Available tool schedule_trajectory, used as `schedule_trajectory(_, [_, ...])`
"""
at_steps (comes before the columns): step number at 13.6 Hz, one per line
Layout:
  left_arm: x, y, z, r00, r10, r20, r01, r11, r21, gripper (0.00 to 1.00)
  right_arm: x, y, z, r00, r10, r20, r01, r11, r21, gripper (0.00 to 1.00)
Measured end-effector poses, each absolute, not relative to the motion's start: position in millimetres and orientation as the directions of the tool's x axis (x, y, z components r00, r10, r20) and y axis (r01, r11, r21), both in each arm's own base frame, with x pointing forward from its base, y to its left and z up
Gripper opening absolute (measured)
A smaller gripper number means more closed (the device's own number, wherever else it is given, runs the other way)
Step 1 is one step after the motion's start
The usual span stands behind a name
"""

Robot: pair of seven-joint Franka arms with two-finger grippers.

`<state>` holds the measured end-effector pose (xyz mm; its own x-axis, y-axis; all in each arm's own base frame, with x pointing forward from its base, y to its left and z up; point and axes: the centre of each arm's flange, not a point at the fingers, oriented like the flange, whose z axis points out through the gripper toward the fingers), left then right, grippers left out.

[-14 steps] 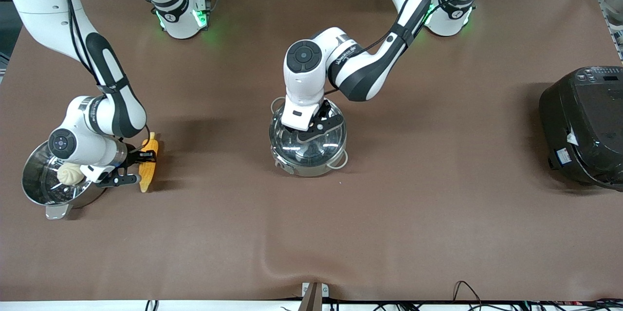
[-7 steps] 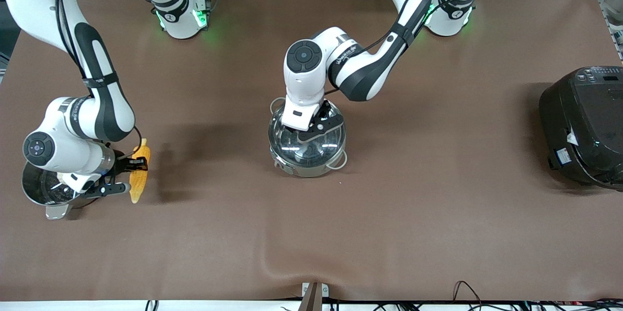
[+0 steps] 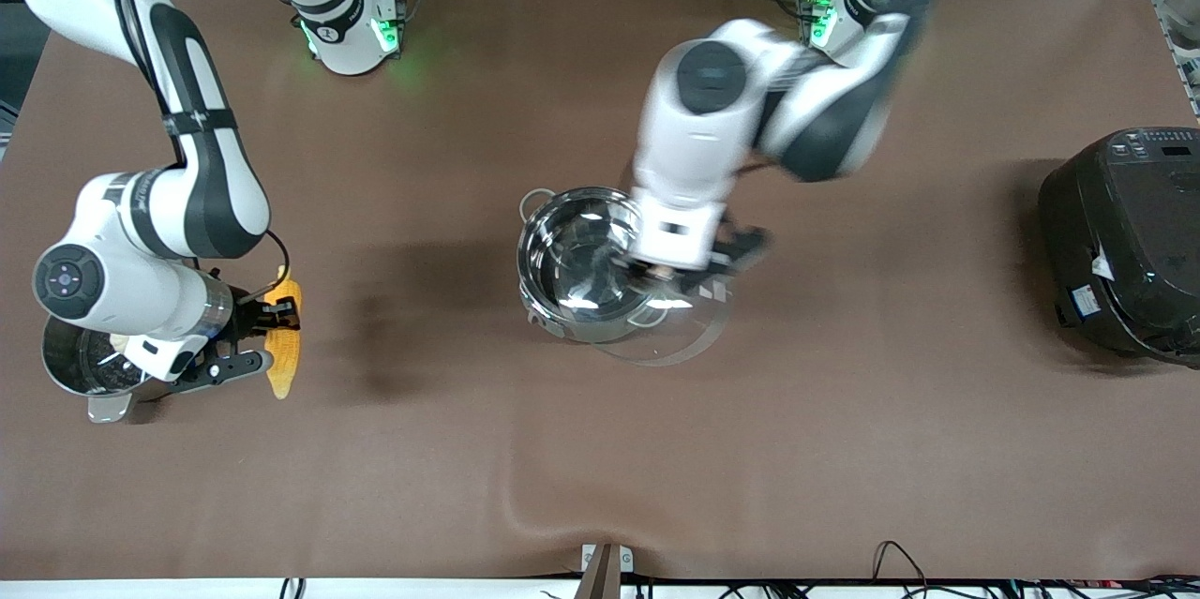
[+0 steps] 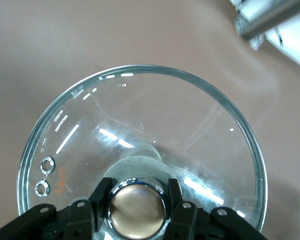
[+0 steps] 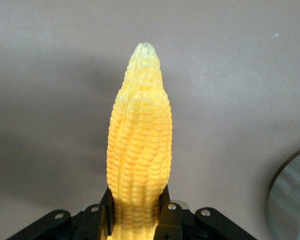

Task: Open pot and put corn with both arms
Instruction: 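Lift the glass lid with the left gripper while the right gripper lifts corn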

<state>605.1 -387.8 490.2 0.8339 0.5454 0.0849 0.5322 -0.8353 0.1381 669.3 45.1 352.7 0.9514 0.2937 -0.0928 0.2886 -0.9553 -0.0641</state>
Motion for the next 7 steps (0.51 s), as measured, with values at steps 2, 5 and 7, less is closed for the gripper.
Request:
schedule_trajectory(2, [641.6,-292.6,516.0,0.863,0.493,0.110,0.481,-0.869,0.114,0.51,670.9,86.1,368.1,0.928,0.364,-0.075,0.360,-0.931,-0.066,0.36])
schedule_trajectory(5, [663.1,-160.7,519.9,0.866,0.488,0.105,0.483,-0.873,0.071,0.51,649.6,204.1,378.6,0.827,0.559,-0.053,0.557,-0.829,-0.057,0.36])
schedule_trajectory(7, [655.2,-96.0,510.0,0.888,0.452,0.085,0.451,-0.892,0.035,0.51,626.0,277.9,388.0,0.738,0.673,-0.042,0.673,-0.739,-0.020,0.36])
